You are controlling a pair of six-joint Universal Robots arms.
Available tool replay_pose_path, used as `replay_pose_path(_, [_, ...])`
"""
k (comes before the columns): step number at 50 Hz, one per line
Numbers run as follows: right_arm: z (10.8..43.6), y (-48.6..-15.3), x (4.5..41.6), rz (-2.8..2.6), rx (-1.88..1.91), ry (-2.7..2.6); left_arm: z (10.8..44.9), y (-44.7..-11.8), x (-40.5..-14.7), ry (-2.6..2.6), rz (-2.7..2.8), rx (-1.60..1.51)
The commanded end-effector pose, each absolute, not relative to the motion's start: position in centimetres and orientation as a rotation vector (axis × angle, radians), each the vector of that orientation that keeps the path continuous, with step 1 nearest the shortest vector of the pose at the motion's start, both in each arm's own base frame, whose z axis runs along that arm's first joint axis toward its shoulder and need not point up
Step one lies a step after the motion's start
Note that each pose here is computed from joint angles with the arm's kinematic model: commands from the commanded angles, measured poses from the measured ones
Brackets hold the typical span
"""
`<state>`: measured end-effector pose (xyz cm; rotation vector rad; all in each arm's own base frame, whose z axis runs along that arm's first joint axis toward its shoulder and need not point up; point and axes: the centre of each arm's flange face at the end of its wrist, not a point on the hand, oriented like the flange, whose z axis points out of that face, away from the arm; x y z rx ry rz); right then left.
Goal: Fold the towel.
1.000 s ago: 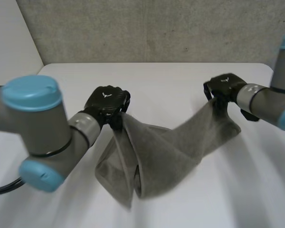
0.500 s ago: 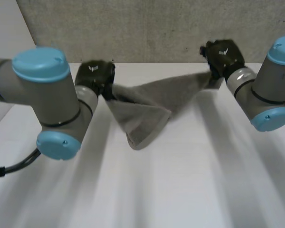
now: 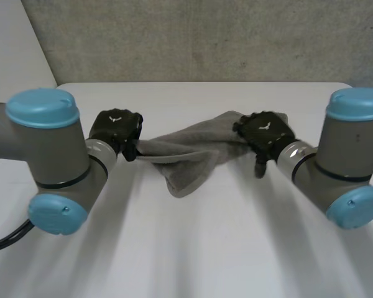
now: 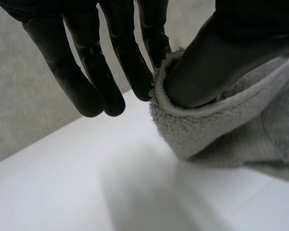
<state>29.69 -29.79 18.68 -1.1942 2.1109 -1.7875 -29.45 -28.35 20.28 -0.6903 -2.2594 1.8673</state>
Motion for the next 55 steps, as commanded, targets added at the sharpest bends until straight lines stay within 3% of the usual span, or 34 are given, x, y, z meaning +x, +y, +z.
replay_pose_path(1, [17.3, -27.5, 31.4, -1.594, -1.089, 2.128, 25.4, -26.5, -29.5, -2.089, 1.959, -0.680])
replay_pose_path(9, [16.4, -26.0, 33.6, -1.436, -1.006, 2.060, 30.0, -23.6, -30.1, -1.927, 2.043, -0.675])
replay_pose_path(29, [16.9, -27.1, 36.4, -1.585, -0.876, 1.960, 31.9, -20.2, -31.1, -1.816, 2.028, -0.690])
replay_pose_path(55, [11.8, -27.8, 39.8, -1.539, -0.741, 1.942, 34.3, -18.6, -32.0, -1.741, 1.978, -0.630])
